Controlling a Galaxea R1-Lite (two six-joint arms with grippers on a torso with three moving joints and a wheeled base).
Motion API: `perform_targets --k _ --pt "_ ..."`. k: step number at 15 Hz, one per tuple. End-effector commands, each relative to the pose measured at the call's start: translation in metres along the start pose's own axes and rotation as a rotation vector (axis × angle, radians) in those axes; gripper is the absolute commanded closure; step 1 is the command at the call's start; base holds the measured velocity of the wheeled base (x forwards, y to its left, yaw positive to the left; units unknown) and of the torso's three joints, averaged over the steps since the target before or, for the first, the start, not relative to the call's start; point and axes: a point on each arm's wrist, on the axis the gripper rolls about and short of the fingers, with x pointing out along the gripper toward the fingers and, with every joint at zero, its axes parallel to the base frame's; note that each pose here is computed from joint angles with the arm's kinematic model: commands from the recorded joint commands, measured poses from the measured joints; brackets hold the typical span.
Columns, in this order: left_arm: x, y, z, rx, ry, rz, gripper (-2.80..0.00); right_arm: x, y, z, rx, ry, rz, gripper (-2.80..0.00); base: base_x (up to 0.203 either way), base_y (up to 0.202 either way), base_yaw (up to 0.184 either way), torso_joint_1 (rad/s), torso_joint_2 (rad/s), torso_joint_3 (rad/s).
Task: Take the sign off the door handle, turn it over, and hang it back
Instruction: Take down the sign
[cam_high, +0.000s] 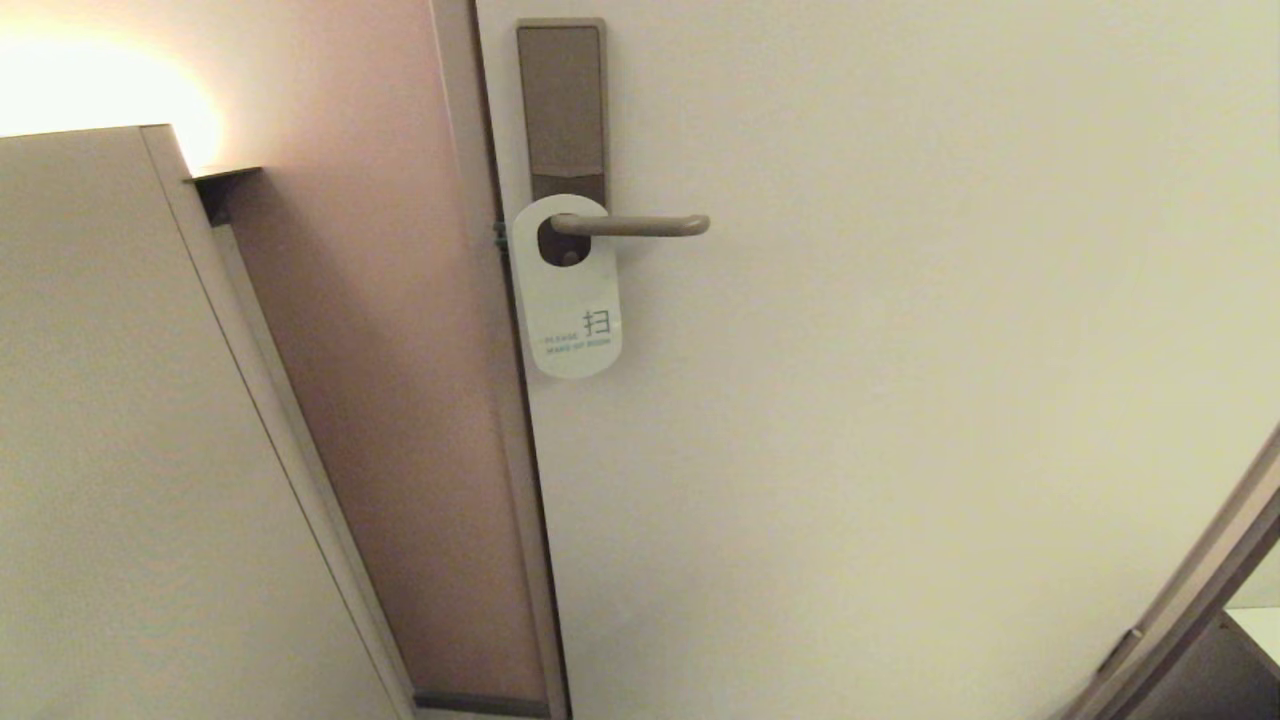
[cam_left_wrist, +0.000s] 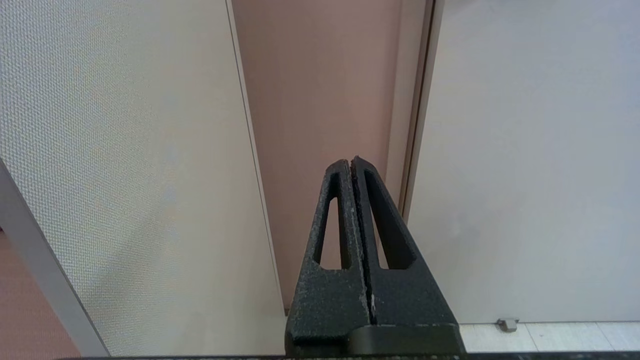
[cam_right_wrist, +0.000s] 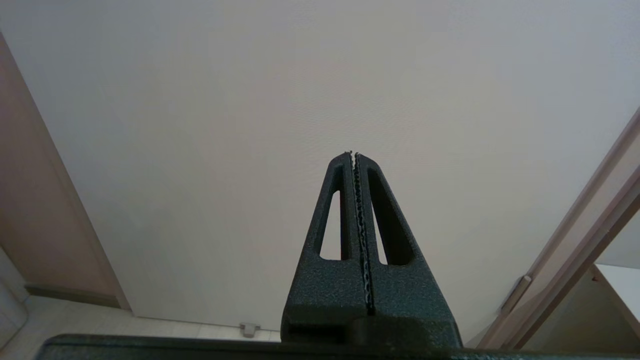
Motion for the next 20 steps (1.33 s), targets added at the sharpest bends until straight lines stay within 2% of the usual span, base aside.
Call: perform_targets --k 1,13,17,20 --pt "0.0 0.0 0.0 0.0 0.0 0.0 0.0 0.0 0.0 0.0 -0.001 0.001 0.001 0.0 0.0 0.0 0.0 0.0 0.0 0.0" --pt "0.0 0.0 0.0 0.008 -0.001 0.0 0.0 0.0 0.0 0.0 -0.001 0.0 0.001 0.0 0.0 0.0 0.0 0.0 0.0 0.0" --pt "0.0 0.0 0.001 0.056 -0.002 -0.02 0.0 0.0 0.0 0.0 -0.001 0.0 0.001 0.0 0.0 0.0 0.0 0.0 0.0 0.0" --pt "-0.005 -0.001 0.016 0.059 -0.045 -0.028 0.0 0.0 0.0 0.0 0.0 0.001 0.001 0.0 0.0 0.0 0.0 0.0 0.0 0.0"
